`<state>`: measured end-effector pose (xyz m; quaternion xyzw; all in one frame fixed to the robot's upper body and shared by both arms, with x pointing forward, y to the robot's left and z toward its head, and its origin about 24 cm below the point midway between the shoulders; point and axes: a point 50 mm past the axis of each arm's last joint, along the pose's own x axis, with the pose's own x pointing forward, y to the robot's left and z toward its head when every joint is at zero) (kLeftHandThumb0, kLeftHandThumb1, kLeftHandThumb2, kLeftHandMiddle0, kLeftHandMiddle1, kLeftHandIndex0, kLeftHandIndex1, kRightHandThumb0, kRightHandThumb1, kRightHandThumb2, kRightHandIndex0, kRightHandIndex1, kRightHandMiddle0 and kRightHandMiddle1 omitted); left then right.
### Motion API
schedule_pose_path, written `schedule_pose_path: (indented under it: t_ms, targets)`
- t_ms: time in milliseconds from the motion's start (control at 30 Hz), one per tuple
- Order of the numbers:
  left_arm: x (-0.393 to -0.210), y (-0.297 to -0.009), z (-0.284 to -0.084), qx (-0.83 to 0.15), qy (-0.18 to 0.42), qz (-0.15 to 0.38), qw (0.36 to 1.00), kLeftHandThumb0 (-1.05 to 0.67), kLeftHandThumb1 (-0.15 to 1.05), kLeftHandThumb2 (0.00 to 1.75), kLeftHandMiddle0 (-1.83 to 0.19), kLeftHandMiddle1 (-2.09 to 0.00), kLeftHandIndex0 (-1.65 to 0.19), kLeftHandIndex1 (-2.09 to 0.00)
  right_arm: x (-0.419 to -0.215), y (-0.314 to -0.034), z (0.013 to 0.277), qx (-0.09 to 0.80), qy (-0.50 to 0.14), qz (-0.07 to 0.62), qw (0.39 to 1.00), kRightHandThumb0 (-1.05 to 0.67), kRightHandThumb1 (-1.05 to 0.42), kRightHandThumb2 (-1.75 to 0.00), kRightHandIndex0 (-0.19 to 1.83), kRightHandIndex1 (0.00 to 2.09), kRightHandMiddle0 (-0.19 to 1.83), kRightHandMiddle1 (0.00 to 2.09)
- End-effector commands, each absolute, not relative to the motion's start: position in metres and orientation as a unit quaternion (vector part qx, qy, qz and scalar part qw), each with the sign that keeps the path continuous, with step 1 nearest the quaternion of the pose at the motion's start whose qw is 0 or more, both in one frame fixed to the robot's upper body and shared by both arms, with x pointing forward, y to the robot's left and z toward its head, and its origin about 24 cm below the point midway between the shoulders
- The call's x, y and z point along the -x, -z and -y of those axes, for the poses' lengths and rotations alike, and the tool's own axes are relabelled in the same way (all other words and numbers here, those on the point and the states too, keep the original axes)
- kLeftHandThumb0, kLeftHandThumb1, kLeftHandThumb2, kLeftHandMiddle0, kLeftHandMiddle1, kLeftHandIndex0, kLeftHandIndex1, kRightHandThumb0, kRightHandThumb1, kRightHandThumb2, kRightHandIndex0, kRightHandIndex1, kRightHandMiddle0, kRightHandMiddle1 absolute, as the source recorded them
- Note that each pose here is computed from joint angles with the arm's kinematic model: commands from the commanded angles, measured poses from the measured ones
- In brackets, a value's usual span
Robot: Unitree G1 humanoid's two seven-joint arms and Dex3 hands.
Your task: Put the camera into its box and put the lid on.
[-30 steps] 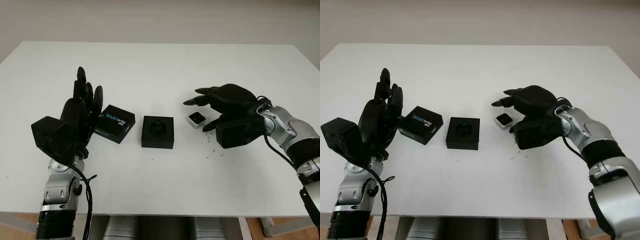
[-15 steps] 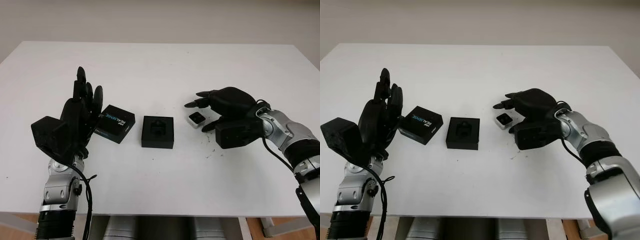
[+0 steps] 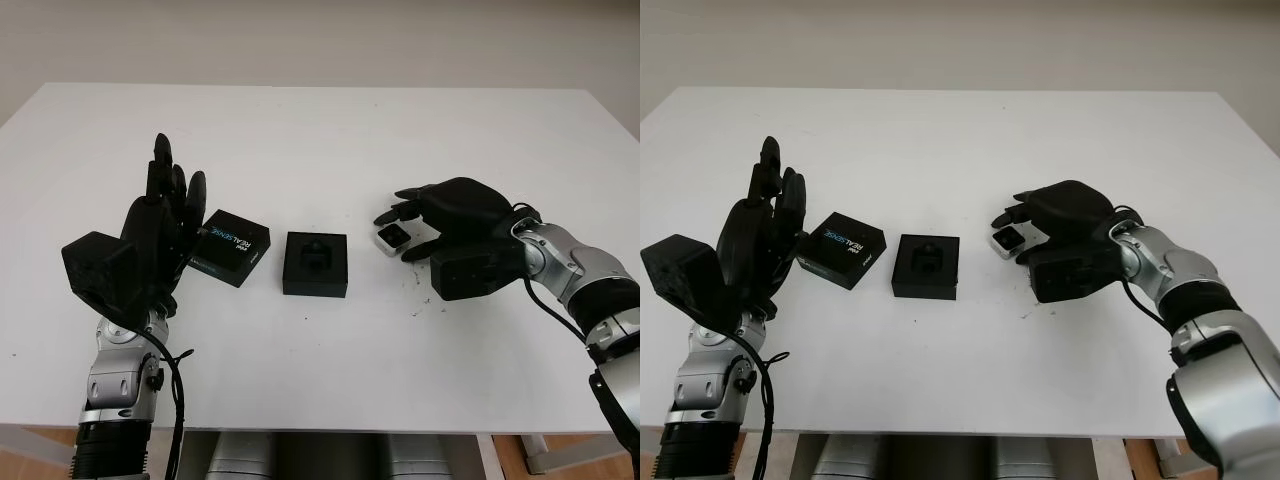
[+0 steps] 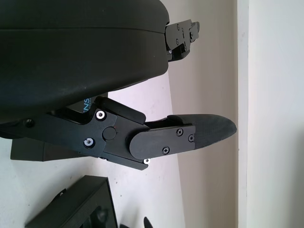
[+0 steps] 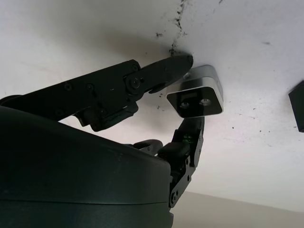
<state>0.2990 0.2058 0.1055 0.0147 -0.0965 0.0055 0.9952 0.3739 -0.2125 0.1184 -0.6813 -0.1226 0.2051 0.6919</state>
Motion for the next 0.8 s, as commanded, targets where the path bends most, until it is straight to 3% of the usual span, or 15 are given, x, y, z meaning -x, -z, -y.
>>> schedule_pose_path:
  t_ms: [0, 267, 767]
  targets:
    - [-0.2986, -0.1113, -0.2065, -0.021, -0.003, 0.107, 0.994, -0.72, 1.05, 0.54, 0.19, 0.00, 0.19, 0.00, -0.3760, -0.1227, 0.2068, 0.681, -0.205, 0.138, 0.690, -0.38, -0.89, -0.05, 0.42, 0.06, 0.28, 1.25]
    - [-0.2975, -0.1120, -0.2067, -0.019, -0.006, 0.109, 0.994, -0.70, 1.05, 0.52, 0.19, 0.00, 0.19, 0.00, -0.3747, -0.1230, 0.2073, 0.679, -0.207, 0.144, 0.690, -0.32, -0.94, -0.06, 0.42, 0.06, 0.31, 1.40]
    - [-0.2969, -0.1116, -0.2064, -0.013, -0.008, 0.104, 0.994, -0.69, 1.05, 0.51, 0.19, 0.00, 0.19, 0.00, -0.3749, -0.1224, 0.2113, 0.622, -0.182, 0.130, 0.751, -0.30, -0.93, -0.05, 0.40, 0.05, 0.37, 1.31]
